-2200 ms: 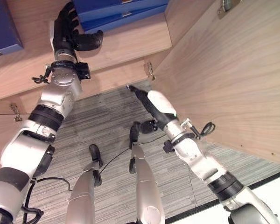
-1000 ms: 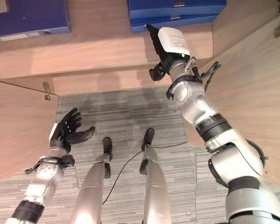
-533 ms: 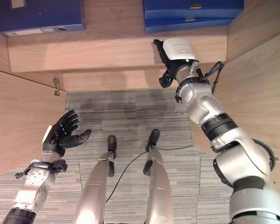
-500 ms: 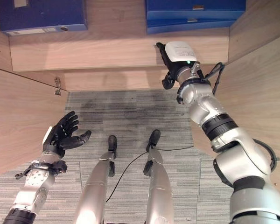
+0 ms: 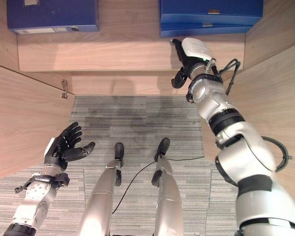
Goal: Put the empty folder in the office cabinet
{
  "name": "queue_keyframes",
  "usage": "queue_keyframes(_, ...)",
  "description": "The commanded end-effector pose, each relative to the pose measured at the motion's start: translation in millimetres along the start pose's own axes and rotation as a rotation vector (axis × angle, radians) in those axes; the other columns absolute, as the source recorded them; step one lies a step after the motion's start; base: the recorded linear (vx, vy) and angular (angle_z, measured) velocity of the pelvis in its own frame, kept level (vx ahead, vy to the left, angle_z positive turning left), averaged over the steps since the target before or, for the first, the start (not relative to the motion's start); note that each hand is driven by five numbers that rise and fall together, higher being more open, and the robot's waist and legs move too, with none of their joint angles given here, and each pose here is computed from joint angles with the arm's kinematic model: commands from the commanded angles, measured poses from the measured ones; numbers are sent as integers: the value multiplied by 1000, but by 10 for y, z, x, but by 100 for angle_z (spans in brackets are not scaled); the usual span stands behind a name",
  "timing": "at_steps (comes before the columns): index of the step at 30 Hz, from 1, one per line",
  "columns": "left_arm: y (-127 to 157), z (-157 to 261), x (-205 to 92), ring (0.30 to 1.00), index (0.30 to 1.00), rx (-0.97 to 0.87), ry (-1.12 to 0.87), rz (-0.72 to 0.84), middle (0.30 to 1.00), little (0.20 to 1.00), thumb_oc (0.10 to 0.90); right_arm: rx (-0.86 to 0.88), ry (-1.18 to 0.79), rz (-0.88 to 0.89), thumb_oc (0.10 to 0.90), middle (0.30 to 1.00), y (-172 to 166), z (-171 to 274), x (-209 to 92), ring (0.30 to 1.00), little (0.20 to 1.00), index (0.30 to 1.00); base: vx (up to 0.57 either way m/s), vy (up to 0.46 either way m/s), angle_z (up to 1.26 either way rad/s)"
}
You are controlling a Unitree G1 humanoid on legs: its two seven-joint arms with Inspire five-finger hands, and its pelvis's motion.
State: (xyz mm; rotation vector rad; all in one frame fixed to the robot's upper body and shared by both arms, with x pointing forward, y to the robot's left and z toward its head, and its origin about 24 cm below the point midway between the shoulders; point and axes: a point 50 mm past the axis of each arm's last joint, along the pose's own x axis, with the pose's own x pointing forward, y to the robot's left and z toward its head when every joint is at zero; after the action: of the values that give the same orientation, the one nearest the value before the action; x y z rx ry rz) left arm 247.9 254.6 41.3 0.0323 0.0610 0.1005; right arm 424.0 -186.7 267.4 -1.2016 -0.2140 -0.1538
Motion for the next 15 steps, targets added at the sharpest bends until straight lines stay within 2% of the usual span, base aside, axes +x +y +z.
queue_keyframes(1,123,162,-136,900,900,8,-85,-5,900,900,800,-8,27,-136,800,900,-499,-14,62,900,900,900,5,-7,4)
queue_keyframes(5,236,-61,-205,900,900,-18,13,50,900,900,800,-35,57,-145,800,900,-547,-71,66,900,900,900,4,-1,2)
queue_keyframes(9,503,-431,-362,900,900,50,198,145,900,900,800,-131,91,-95,800,900,-513,-145,65,900,900,900,2,2,1)
queue_keyframes(15,690,-690,-494,900,900,95,328,228,900,900,800,-207,104,-113,800,900,-564,-172,63,900,900,900,2,0,2)
